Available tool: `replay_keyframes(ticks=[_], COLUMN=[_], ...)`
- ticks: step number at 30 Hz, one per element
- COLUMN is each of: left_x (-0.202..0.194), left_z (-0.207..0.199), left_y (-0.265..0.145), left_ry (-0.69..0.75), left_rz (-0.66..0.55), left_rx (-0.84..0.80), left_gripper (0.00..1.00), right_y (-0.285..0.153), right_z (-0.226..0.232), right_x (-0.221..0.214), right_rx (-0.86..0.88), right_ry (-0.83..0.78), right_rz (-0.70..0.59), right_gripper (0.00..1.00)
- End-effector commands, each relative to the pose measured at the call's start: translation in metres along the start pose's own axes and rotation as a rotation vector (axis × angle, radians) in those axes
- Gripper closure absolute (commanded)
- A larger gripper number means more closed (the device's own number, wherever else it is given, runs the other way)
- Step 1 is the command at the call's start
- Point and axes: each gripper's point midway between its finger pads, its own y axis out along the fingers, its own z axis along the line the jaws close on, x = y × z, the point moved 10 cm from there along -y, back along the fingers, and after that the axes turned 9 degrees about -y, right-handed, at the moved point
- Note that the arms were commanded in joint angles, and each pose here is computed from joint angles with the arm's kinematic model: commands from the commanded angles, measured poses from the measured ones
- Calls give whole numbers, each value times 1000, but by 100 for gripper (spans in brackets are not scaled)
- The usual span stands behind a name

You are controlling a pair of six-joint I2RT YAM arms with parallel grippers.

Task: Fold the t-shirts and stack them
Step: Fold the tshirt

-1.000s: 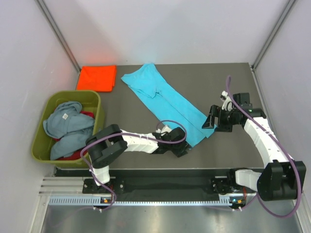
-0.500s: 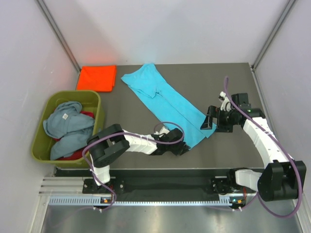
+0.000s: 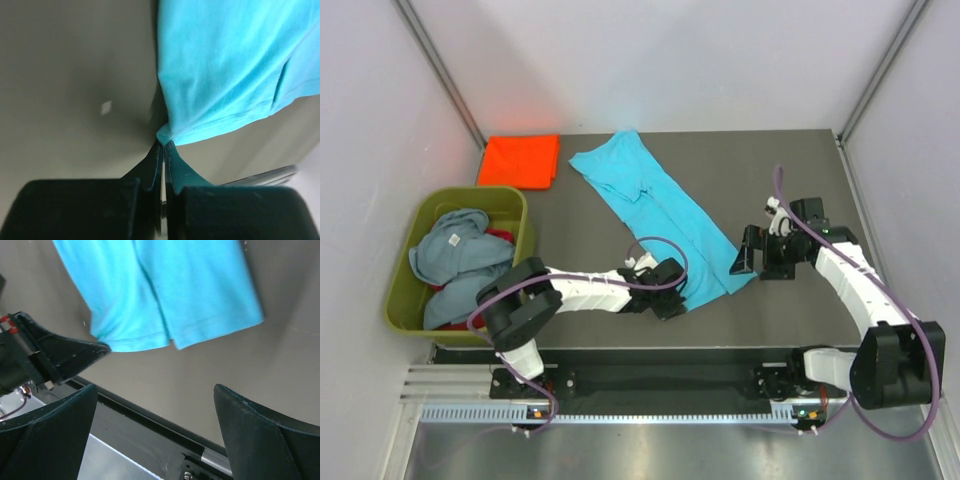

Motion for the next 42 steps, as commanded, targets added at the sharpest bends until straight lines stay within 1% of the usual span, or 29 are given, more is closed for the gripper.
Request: replay_keyframes(ticks=[1, 6, 8, 9, 10, 11, 12, 13, 15, 16, 17, 18, 19, 20, 22, 26, 29, 31, 32, 33, 34, 35, 36, 39, 41, 42], left_x=[9, 19, 25, 26, 28, 29, 30, 33, 36, 37, 38, 38, 39, 39, 39, 39, 38, 38, 38, 39, 40, 41, 42, 44, 45, 45], left_z=[39, 77, 95, 100, 113, 116, 122, 127, 138, 140, 143, 145, 148, 149, 155, 158, 160, 160, 160, 161, 158, 160, 160, 158, 155, 153], left_y=[-20, -55, -72, -78, -81, -94, -99, -103, -115, -118, -123, -124, -127, -128, -130, -130, -128, -128, -128, -129, -132, -135, -136, -144, -150, -155], left_ry=[147, 181, 183, 179, 175, 165, 141, 127, 90, 83, 76, 67, 59, 54, 55, 79, 85, 89, 96, 99, 103, 110, 115, 135, 146, 152], left_rz=[-29, -47, -57, -59, -61, -58, -63, -79, -83, -80, -76, -69, -65, -60, -56, -46, -36, -40, -41, -48, -61, -70, -76, -94, -97, -96], left_rx=[165, 223, 256, 259, 281, 250, 248, 241, 187, 160, 110, 89, 65, 58, 75, 103, 121, 127, 133, 140, 134, 151, 152, 155, 151, 145], left_gripper=[100, 100, 100, 100, 100, 100, 100, 100, 100, 100, 100, 100, 99, 98, 96, 96, 92, 85, 78, 75, 70, 65, 62, 57, 57, 57], right_y=[11, 28, 37, 42, 47, 51, 57, 62, 74, 79, 83, 88, 92, 95, 99, 102, 107, 109, 110, 111, 112, 113, 113, 113, 114, 115], right_z=[1, 8, 16, 17, 20, 26, 28, 32, 42, 46, 51, 52, 56, 61, 63, 64, 66, 67, 67, 68, 69, 69, 69, 68, 68, 68], right_x=[5, -4, -9, -15, -16, -21, -28, -28, -41, -42, -47, -55, -55, -59, -65, -78, -87, -88, -91, -92, -93, -96, -97, -99, -101, -101], right_rx=[44, 90, 115, 125, 140, 161, 172, 184, 219, 234, 250, 265, 288, 307, 303, 304, 315, 319, 325, 326, 329, 315, 308, 292, 289, 287], right_ry=[-51, -85, -108, -83, -86, -96, -87, -72, -81, -71, -79, -48, -54, -64, -62, -65, -61, -61, -56, -48, -50, -53, -47, -37, -34, -26], right_rz=[-13, 46, 64, 89, 84, 102, 127, 123, 176, 173, 188, 220, 210, 227, 240, 260, 281, 271, 282, 288, 290, 294, 294, 279, 282, 281], right_gripper=[0, 0, 5, 8, 10, 12, 15, 24, 32, 39, 41, 42, 44, 46, 47, 48, 50, 52, 54, 55, 58, 59, 61, 66, 72, 78])
